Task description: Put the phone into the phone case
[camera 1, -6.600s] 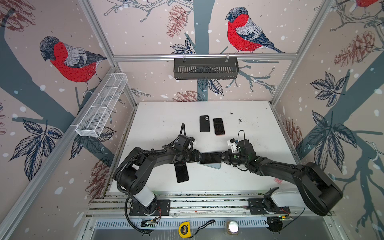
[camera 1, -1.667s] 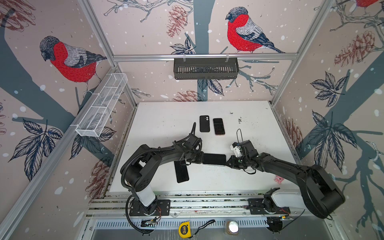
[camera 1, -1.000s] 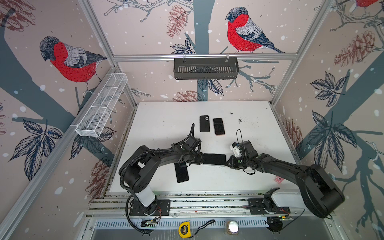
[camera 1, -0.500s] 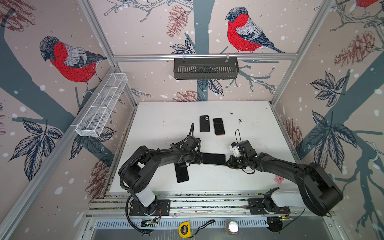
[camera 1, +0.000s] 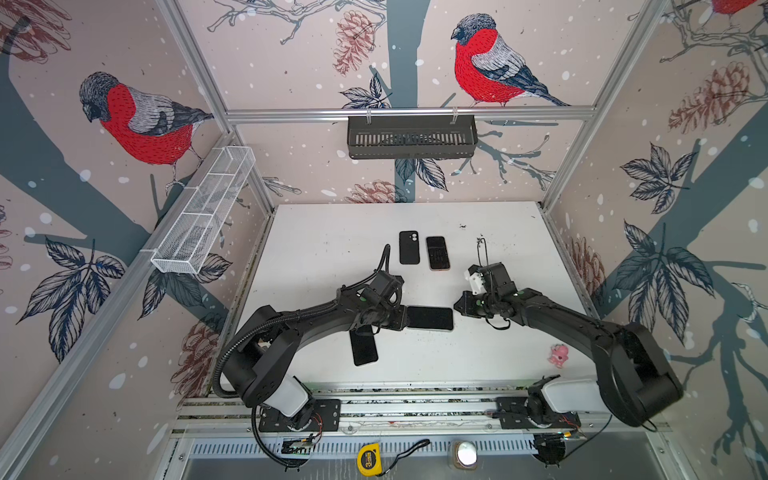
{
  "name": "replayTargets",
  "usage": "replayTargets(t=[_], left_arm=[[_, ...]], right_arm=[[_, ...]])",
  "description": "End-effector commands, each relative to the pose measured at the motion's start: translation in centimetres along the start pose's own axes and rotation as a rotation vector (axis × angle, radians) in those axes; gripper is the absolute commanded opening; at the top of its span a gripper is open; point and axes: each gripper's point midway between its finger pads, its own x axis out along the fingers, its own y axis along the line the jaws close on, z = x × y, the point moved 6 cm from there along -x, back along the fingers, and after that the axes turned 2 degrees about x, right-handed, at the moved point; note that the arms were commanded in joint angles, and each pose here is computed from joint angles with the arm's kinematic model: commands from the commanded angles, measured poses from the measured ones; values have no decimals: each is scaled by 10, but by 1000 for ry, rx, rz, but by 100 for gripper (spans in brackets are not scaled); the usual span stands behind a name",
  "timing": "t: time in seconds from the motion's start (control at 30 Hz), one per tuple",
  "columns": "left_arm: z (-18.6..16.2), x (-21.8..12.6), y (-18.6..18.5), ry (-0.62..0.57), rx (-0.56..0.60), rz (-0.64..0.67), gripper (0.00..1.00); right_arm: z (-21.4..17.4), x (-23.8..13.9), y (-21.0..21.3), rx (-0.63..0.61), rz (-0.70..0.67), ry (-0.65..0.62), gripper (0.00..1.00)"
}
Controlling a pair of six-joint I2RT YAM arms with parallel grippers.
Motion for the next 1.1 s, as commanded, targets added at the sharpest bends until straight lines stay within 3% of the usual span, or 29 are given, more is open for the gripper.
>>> replayTargets(t=[0.0, 0.23, 0.53, 0.73, 1.07], left_arm=[[-14, 9, -1, 59, 18, 28, 23], [-27, 24, 0, 87, 27, 47, 23], [-17, 36, 29, 85, -22, 60, 23], [5, 22, 41, 38, -33, 75, 23], [16, 6, 43, 12, -22, 107, 24]], right_arm=[[9, 9, 0, -18, 4, 2, 13], [0, 34, -10, 13, 31, 74, 12], [-33, 31, -5, 19, 59, 100, 12], [-49, 22, 6, 11, 93, 100, 12], [-35, 15, 3, -27, 35, 66, 17]])
